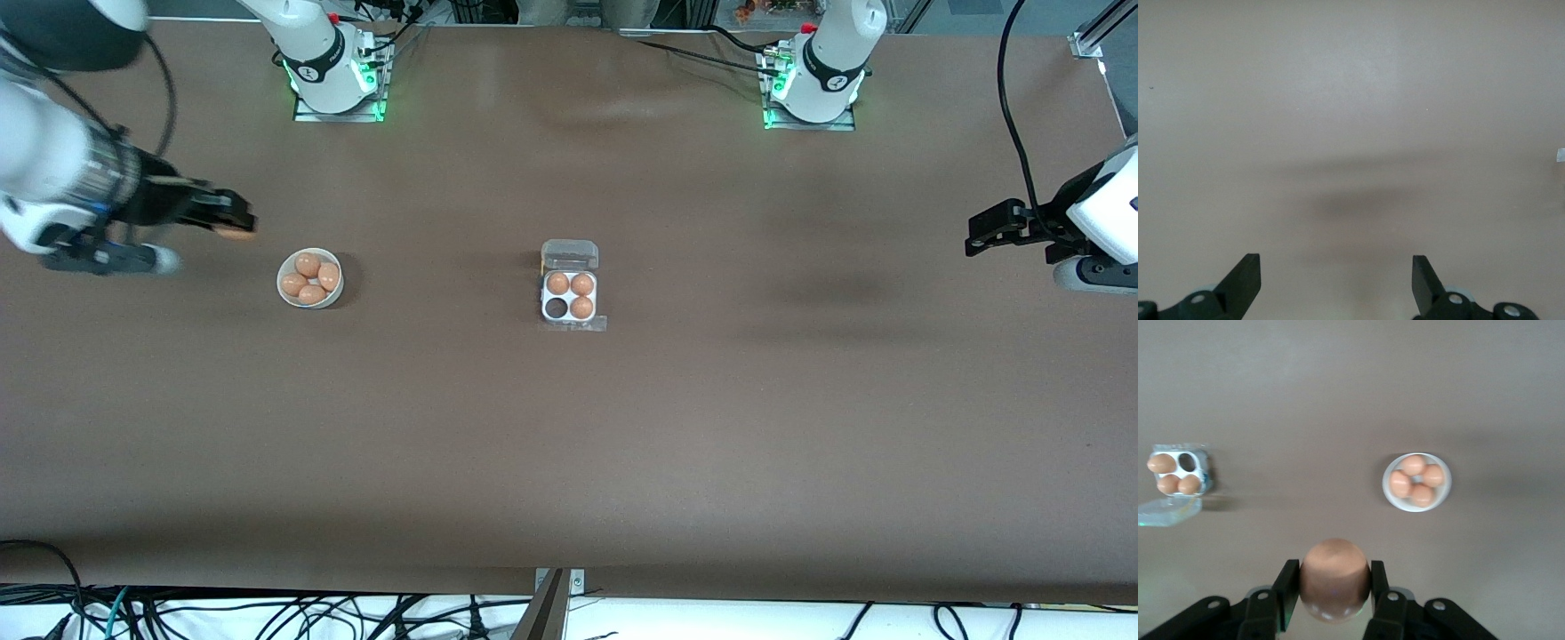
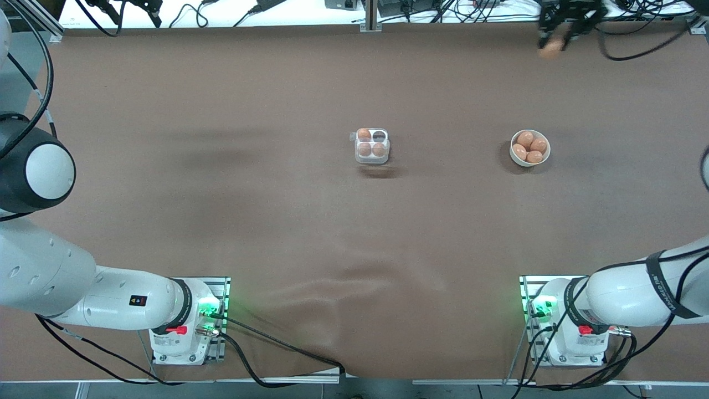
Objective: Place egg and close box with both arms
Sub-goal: 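Carry the egg to the clear carton and lower it into the empty slot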
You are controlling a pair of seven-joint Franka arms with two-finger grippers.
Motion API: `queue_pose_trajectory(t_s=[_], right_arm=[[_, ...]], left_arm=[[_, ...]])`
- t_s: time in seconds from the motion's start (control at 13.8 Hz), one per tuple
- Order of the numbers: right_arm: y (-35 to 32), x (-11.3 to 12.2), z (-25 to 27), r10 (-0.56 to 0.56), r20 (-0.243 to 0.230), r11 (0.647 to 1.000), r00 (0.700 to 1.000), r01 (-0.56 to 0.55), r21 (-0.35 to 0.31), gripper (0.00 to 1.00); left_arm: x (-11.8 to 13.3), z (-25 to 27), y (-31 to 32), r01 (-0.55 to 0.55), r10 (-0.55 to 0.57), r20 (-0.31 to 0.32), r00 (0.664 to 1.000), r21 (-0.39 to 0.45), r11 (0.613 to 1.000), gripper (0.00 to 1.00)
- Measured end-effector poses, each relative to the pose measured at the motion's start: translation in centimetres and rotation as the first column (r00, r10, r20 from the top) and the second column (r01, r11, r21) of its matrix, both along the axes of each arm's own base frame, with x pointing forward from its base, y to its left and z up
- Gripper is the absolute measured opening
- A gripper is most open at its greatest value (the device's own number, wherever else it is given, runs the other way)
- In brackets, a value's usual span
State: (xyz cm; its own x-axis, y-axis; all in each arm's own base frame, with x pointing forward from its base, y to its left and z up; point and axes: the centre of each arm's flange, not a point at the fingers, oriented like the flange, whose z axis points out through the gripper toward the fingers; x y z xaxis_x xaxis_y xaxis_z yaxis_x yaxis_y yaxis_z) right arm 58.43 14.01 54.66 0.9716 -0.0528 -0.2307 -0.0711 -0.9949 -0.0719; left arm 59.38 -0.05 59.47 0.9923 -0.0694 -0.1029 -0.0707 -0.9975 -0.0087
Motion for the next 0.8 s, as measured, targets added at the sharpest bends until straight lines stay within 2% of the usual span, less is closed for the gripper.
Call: queue_pose_trajectory(t_s=[0.22,0.44,0.8], right_arm=[[10.2,1.8,-3.9,-0.012,-0.014,1.000,1.000,0.012,-0.018,0.48],[16.9,3.4,-8.8,-0.037,0.002,0.999,0.999,0.037,-0.014,0.48],[25.2,2.7,-16.5,-0.102,0.029,0.995,0.994,0.102,-0.010,0.48]], left_arm=[[0.0,0.0,0.0,0.000,0.000,0.000,1.000,0.000,1.000,1.00],[0.0,0.0,0.0,0.000,0.000,0.000,1.000,0.000,1.000,1.00],[0.0,0.0,0.0,0.000,0.000,0.000,1.000,0.000,1.000,1.00]])
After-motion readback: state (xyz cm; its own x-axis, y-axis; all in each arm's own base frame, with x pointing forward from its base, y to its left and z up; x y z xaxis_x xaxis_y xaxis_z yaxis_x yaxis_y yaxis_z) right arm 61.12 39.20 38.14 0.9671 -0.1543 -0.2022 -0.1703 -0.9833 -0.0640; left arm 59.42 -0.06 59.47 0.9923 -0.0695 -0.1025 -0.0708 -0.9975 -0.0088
